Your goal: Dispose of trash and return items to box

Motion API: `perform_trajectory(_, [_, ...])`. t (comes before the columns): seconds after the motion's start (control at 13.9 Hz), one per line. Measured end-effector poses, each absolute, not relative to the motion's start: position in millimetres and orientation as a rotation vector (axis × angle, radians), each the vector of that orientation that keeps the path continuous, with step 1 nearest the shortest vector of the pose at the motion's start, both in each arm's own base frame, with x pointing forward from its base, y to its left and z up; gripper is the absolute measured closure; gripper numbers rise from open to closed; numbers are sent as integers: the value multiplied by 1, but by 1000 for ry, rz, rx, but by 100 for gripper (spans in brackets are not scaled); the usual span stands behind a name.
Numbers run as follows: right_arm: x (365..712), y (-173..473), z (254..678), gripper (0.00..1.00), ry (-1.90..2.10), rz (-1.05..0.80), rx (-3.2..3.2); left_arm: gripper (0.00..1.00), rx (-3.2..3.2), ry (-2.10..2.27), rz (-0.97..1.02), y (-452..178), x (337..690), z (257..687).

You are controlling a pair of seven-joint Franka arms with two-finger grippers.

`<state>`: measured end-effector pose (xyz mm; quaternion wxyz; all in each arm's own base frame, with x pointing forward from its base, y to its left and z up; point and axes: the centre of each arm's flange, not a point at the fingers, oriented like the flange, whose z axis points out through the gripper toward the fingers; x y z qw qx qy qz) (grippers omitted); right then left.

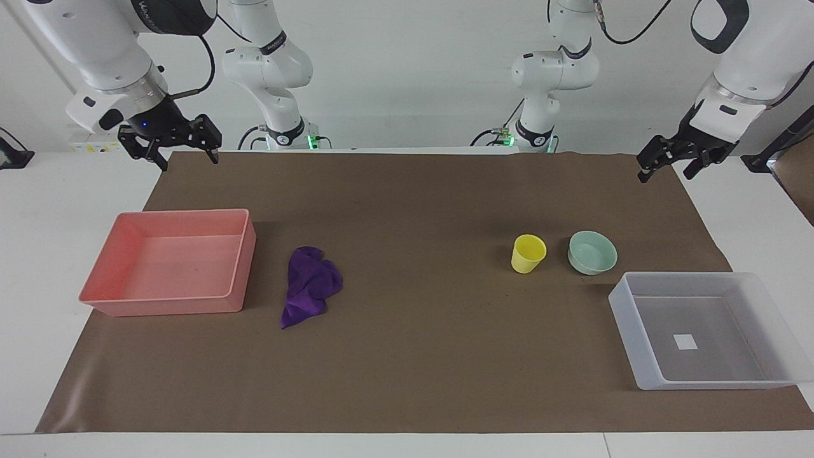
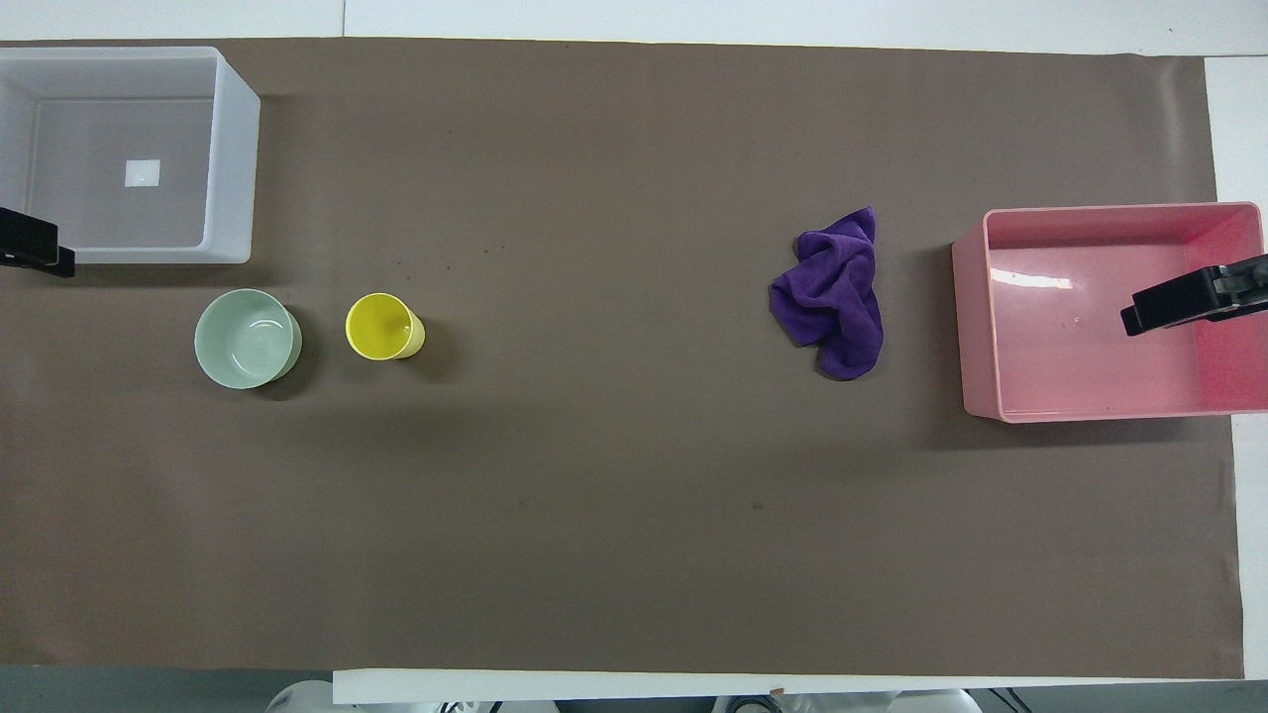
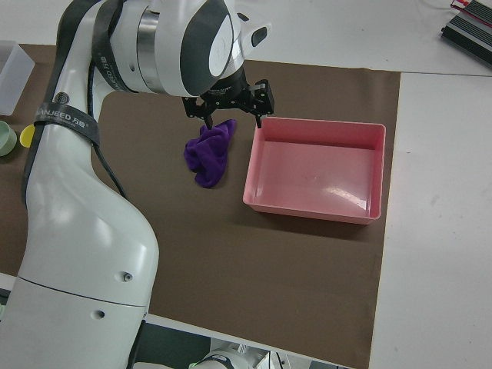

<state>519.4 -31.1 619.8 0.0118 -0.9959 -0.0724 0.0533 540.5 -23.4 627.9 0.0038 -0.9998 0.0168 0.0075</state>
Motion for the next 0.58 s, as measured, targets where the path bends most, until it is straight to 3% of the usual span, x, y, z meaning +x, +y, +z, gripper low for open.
perform_trajectory(0.58, [529,-24,607,0,-247,91,-3113,0,-3132,85,40,-26,539,627])
